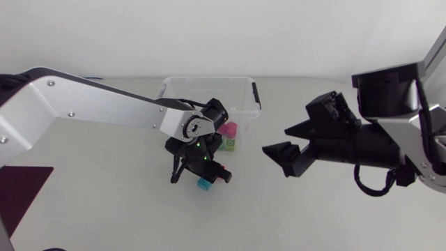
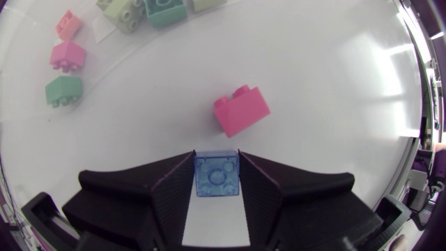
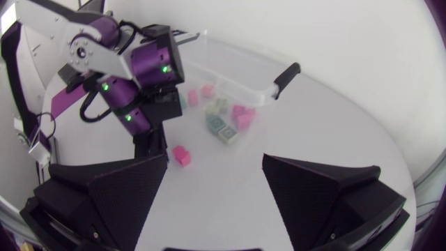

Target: Pick up the duplo bricks and place them in the container

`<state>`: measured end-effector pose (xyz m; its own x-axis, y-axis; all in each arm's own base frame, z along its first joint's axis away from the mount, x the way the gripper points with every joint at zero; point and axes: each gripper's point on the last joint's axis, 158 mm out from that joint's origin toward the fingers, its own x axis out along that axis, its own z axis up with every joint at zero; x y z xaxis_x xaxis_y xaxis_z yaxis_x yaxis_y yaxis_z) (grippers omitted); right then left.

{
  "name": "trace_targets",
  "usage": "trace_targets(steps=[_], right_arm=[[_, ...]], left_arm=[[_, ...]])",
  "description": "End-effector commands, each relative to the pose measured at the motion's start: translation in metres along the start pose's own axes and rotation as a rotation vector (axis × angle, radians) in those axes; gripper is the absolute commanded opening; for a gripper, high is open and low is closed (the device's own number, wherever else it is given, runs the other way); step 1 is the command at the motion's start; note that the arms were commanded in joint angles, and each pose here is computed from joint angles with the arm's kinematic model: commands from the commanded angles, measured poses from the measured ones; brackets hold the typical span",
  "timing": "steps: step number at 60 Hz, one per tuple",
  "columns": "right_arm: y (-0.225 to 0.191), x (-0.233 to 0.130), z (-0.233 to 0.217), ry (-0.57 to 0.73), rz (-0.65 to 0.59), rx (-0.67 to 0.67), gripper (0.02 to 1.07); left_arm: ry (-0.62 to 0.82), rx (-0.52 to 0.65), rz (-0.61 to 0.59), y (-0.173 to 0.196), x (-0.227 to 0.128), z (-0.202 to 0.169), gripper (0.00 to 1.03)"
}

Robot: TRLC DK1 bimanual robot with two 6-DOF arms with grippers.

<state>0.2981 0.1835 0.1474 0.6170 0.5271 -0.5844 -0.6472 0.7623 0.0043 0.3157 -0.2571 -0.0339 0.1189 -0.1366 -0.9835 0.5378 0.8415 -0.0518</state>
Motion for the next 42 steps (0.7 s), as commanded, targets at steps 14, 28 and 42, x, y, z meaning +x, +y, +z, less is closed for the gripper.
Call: trace_targets(steps=[14, 28, 42], right_arm=[[0.038, 0.032, -0.07, 0.144, 0.182, -0.201, 1.01], [0.052, 0.078, -0.1, 0.238, 0.281, -0.335, 1.02], [0.054, 0.114, -0.103, 0.282, 0.334, -0.396, 1.02]], left_arm=[[-0.081, 0.013, 0.017, 0.027, -0.065, -0.021, 0.25], [-0.388, 0.055, 0.048, 0.046, -0.177, 0.019, 0.25], [-0.634, 0.051, 0.092, 0.065, -0.239, 0.063, 0.25]])
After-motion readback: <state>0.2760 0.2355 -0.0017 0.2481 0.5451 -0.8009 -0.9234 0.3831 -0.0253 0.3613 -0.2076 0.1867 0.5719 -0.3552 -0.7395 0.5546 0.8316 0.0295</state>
